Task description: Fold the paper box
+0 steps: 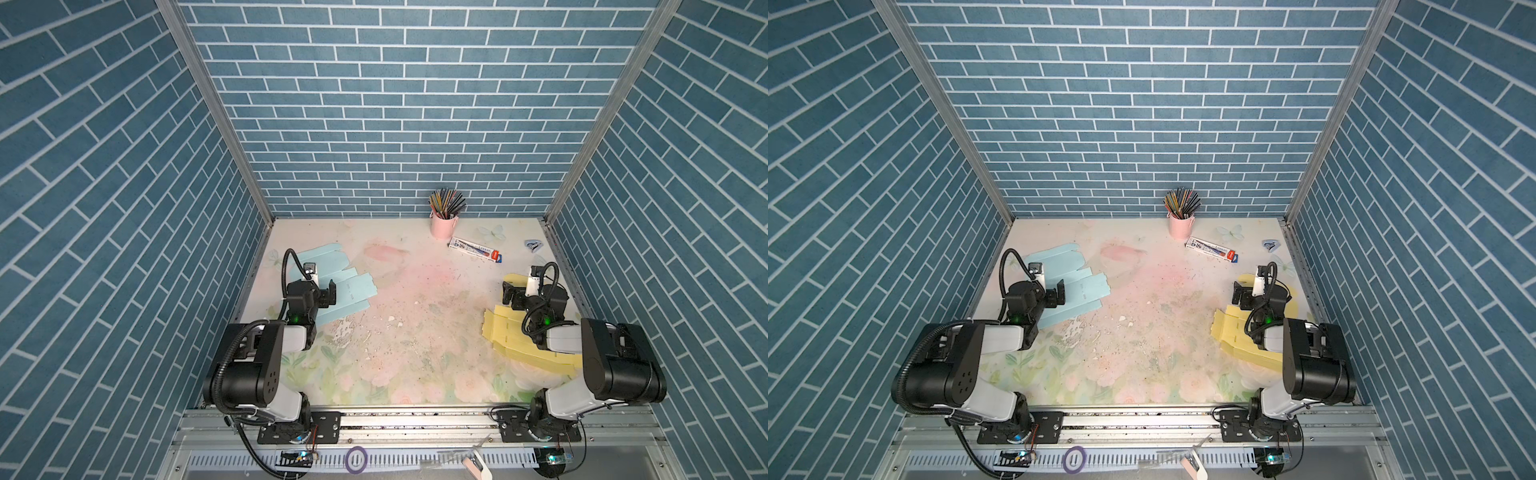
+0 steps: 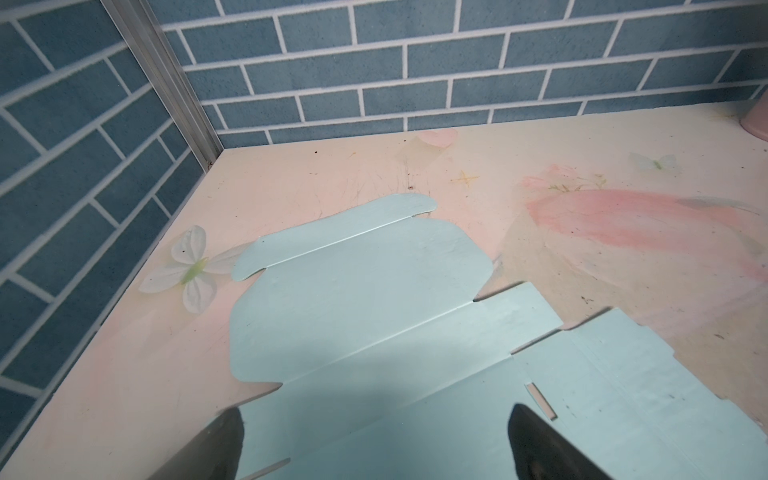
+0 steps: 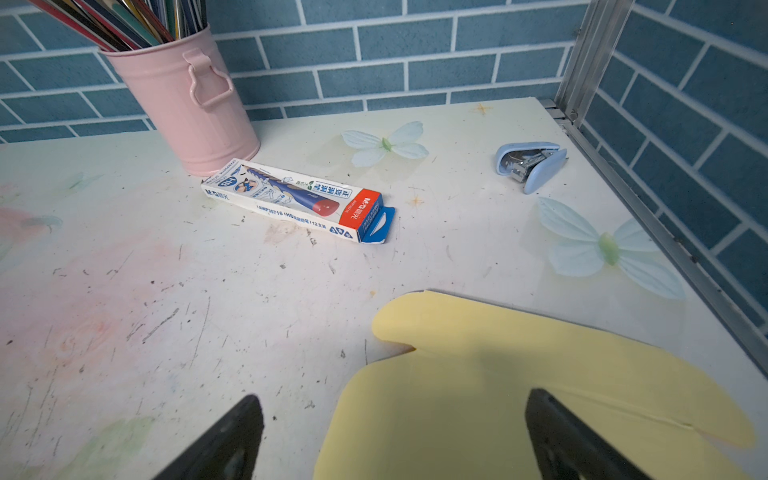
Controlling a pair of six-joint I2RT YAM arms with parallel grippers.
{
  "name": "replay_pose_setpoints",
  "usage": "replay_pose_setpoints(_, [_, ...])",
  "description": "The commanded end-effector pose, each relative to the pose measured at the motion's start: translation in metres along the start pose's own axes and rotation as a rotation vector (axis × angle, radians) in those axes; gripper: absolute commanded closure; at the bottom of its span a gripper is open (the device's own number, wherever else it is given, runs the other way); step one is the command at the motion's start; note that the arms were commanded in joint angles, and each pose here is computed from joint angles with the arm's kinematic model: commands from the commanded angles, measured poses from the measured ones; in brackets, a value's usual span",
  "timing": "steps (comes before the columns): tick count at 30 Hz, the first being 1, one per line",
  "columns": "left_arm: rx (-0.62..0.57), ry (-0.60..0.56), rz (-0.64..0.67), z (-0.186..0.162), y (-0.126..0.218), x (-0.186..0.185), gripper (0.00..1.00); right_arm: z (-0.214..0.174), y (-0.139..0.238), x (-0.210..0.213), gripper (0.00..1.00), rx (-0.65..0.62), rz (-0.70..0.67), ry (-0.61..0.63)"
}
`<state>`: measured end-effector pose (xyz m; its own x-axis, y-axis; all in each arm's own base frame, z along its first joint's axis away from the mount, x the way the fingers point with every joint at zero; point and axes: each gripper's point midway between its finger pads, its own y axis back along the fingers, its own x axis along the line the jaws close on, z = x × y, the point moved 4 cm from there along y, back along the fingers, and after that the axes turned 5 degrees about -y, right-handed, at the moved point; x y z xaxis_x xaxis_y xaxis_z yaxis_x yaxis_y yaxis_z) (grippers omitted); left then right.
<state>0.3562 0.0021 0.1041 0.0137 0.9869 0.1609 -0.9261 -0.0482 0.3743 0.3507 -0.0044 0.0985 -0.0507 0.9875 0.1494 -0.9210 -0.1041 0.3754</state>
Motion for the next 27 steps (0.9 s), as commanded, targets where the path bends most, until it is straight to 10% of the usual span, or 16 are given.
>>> replay_pose_setpoints(1, [-0.013, -0.011, -0.003, 0.0041, -0.0009, -0.0005, 0.01, 0.0057, -0.0032, 0.0005, 0.01, -0.011, 0.009, 0.032])
replay_pose_setpoints(27, [-0.014, -0.011, -0.003, 0.0045, -0.0011, -0.0005, 0.01, 0.0063, -0.0037, -0.0017, 0.01, -0.011, -0.003, 0.024])
